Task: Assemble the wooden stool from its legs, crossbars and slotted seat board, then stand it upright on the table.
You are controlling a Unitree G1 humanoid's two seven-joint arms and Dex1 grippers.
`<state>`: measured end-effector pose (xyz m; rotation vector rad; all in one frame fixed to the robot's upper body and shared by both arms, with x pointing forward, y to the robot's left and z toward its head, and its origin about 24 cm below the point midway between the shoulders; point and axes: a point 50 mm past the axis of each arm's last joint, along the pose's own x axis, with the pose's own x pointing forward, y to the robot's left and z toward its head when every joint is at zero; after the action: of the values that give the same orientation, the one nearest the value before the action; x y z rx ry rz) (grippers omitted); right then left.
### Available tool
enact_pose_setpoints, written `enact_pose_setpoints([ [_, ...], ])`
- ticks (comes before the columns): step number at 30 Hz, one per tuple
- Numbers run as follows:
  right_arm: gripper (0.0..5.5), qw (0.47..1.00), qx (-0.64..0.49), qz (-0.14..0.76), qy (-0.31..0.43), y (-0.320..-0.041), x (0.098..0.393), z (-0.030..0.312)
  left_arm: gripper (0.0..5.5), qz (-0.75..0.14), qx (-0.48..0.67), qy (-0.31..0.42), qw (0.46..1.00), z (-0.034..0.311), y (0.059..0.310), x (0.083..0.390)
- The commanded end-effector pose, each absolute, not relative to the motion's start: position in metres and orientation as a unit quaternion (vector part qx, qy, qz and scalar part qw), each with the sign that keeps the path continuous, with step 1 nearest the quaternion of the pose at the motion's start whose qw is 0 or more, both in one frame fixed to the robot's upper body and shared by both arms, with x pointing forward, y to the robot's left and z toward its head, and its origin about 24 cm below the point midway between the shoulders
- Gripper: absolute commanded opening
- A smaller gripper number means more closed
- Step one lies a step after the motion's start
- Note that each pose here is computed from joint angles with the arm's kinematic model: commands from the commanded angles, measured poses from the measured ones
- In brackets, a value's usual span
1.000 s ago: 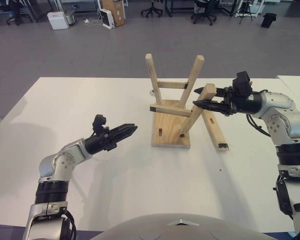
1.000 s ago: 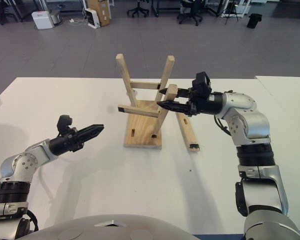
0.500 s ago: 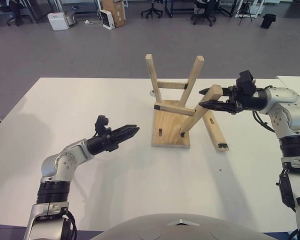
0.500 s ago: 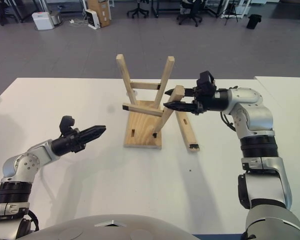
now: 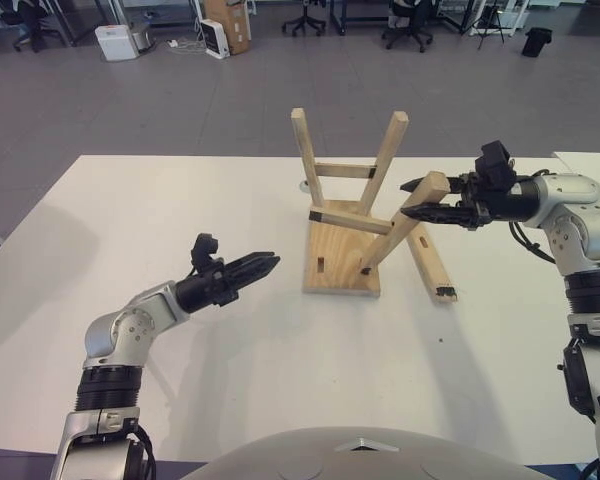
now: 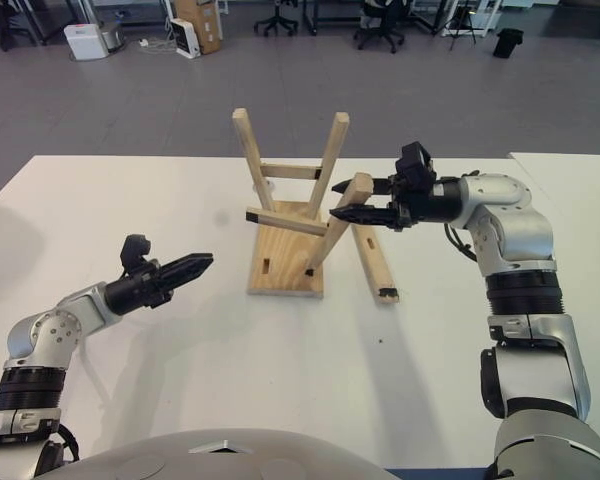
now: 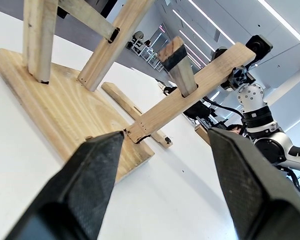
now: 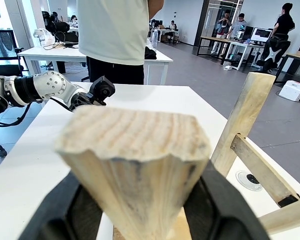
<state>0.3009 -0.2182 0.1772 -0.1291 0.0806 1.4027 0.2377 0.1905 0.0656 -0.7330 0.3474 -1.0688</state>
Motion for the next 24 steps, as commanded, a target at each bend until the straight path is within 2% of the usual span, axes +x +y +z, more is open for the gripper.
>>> enact_pose_setpoints([
  [1, 2.03, 0.759, -0.074, 0.643, 0.061, -0.222, 0.302, 0.178, 3.09, -0.493, -0.327, 0.158, 0.791, 0.067, 0.19, 0.237],
  [11, 2.03, 0.768, -0.095, 0.629, 0.076, -0.233, 0.31, 0.177, 3.09, -0.494, -0.329, 0.159, 0.789, 0.068, 0.19, 0.238],
  [24, 2.03, 0.739, -0.13, 0.652, 0.109, -0.234, 0.317, 0.185, 3.09, -0.482, -0.34, 0.15, 0.794, 0.065, 0.186, 0.232],
])
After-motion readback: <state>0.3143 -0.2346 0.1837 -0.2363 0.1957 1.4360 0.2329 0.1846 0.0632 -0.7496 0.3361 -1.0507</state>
